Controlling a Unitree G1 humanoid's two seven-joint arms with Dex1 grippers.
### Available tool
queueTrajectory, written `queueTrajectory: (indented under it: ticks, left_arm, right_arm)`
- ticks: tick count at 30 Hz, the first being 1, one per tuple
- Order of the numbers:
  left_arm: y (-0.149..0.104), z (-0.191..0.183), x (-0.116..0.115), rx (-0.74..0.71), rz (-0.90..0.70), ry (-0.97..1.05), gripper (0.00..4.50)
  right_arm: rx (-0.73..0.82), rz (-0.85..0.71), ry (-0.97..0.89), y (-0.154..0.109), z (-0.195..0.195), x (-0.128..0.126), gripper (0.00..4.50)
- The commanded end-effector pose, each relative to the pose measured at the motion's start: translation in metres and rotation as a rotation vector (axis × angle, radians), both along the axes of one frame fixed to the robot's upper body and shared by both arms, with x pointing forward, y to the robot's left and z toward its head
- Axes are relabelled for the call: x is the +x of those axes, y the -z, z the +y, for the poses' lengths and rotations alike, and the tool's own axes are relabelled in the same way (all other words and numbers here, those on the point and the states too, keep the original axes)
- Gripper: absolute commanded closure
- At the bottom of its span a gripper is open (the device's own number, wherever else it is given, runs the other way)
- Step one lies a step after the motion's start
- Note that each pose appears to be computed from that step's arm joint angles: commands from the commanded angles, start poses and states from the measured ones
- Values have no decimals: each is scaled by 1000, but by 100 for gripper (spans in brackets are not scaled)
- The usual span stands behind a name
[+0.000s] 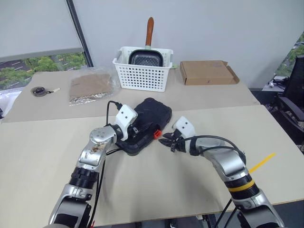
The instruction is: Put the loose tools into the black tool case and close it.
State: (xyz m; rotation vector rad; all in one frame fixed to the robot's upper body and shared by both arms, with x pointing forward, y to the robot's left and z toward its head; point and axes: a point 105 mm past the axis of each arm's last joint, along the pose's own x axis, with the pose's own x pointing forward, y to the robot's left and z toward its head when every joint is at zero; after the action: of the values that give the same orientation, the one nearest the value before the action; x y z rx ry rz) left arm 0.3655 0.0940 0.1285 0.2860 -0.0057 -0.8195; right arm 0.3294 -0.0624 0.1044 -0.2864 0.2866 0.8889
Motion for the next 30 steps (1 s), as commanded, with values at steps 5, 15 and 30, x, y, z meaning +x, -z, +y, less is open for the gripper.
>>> queueTrajectory:
  ticks: [5,15,30]
  left_arm:
    - [41,11,-3,56,145,-40,134]
    - [43,13,-4,60,149,-44,134]
    - [44,12,-4,64,155,-35,134]
  right_arm:
    - [46,-58,57,-12,7,7,242]
    - [53,-82,59,-16,7,10,242]
    - [27,-153,-3,-36,6,2,326]
